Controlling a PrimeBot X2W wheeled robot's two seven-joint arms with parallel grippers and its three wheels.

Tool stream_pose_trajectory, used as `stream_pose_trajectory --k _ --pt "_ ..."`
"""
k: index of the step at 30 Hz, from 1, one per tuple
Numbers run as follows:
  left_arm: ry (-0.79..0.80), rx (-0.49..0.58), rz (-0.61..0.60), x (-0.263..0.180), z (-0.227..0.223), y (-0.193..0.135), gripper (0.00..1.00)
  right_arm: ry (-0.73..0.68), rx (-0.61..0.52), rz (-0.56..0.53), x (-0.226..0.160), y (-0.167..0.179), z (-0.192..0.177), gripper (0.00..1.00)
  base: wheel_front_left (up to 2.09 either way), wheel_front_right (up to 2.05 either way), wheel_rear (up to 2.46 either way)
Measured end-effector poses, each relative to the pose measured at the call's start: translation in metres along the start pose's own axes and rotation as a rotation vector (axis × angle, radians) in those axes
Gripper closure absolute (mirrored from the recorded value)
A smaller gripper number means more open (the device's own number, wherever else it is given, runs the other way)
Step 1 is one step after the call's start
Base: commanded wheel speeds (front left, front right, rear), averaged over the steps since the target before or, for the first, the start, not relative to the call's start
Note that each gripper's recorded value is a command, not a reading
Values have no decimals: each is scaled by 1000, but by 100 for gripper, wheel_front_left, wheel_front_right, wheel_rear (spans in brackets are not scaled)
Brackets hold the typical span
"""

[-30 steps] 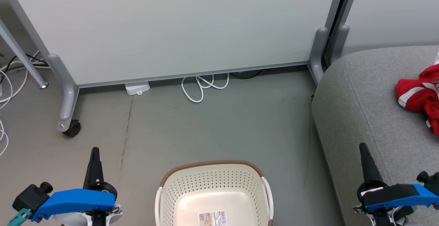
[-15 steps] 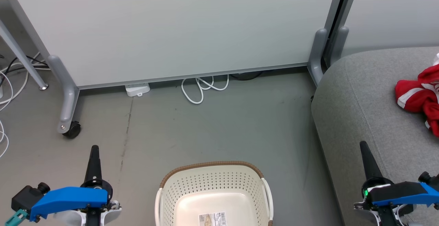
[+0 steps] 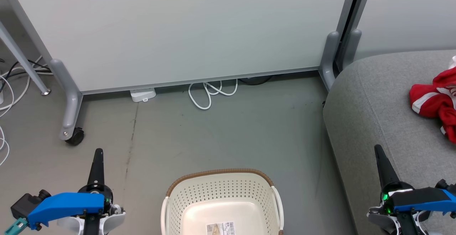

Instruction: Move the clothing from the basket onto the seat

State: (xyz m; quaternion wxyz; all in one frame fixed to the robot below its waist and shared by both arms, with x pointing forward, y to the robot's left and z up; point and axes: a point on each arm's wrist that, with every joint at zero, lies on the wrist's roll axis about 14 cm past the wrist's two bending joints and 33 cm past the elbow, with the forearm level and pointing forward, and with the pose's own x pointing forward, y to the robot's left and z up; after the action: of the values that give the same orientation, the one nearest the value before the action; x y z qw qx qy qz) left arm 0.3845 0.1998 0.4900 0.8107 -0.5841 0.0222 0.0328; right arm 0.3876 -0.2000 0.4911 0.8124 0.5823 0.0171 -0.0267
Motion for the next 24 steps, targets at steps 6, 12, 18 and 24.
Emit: stream_pose_trajectory --k 6,12,18,24 --pt "3 -54 -7 0 1 -2 100 1 54 5 0 1 1 100 0 0 0" --pt "4 -105 -16 1 2 -5 100 5 104 12 0 3 1 100 0 0 0" --pt "4 -153 -25 1 3 -7 100 6 153 19 0 5 2 100 0 0 0" --pt "8 -198 -37 2 4 -11 100 9 201 34 2 10 3 100 0 0 0"
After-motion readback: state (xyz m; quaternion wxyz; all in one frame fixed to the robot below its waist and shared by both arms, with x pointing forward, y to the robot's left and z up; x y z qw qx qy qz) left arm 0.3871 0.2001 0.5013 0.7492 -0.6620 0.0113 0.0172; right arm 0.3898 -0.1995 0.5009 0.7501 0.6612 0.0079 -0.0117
